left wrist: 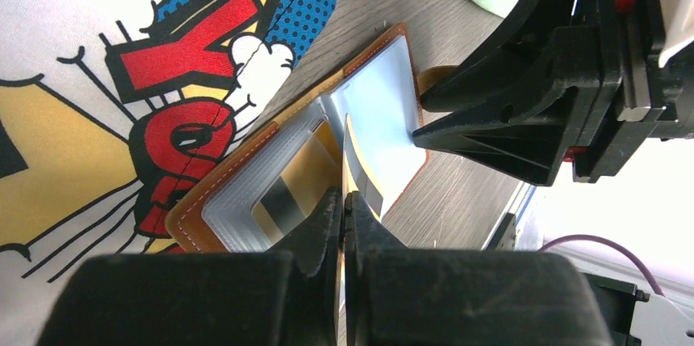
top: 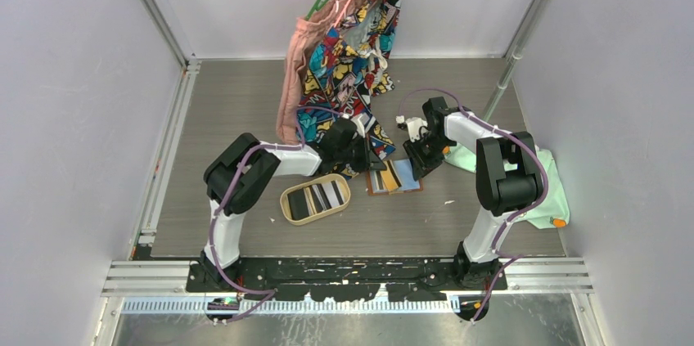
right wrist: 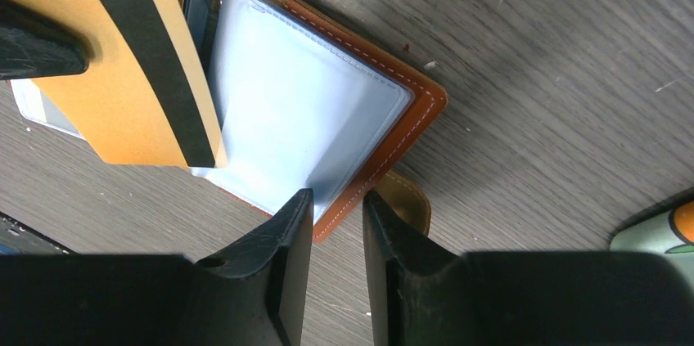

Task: Put the credit cards into the card holder
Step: Insert the credit card into the card holder.

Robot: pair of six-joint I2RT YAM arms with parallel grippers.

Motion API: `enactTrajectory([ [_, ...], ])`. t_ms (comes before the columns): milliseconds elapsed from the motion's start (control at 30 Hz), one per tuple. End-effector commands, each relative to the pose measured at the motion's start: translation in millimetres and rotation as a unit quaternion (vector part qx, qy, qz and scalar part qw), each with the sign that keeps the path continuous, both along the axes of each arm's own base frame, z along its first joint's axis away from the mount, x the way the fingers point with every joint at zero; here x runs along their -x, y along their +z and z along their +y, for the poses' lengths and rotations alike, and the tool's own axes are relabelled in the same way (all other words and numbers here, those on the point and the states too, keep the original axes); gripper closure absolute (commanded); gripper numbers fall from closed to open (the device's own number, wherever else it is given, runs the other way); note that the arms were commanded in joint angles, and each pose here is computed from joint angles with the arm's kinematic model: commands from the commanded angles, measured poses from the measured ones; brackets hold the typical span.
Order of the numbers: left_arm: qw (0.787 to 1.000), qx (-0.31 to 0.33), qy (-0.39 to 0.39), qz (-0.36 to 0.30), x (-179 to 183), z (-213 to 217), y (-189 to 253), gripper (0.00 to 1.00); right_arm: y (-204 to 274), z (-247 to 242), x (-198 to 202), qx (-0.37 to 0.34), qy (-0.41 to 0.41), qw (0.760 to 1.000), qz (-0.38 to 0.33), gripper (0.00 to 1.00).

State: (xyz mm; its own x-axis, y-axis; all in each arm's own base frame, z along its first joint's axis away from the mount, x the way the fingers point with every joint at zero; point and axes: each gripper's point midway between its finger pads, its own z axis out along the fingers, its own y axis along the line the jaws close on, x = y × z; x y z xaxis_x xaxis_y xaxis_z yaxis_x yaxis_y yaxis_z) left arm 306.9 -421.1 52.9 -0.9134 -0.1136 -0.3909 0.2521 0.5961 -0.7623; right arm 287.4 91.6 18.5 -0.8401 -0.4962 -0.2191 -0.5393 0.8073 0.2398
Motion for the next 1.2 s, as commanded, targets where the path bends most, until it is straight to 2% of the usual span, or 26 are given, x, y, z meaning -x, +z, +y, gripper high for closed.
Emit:
enactTrajectory([
  [0,1.0,0.018,-0.008,-0.006,-2.6,-9.7,8.9,1.0,6.5,4.3,-10.0,-0.002,0.001,1.0,-0.014,0.66],
  [467,0.999,0.009,-0.01,0.029,5.6,-15.8,-5.7,1.0,8.0,5.3,-9.9,-0.005,0.001,1.0,-0.015,0.66],
  [767,0.997,-0.034,-0.001,0.073,8.1,-10.0,-21.1,1.0,8.7,6.0,-9.7,-0.005,0.004,1.0,-0.016,0.66],
  [1167,0.993,-0.051,-0.005,0.107,11.2,-11.6,-32.3,1.0,9.3,7.7,-9.6,-0.003,0.007,1.0,-0.019,0.66],
])
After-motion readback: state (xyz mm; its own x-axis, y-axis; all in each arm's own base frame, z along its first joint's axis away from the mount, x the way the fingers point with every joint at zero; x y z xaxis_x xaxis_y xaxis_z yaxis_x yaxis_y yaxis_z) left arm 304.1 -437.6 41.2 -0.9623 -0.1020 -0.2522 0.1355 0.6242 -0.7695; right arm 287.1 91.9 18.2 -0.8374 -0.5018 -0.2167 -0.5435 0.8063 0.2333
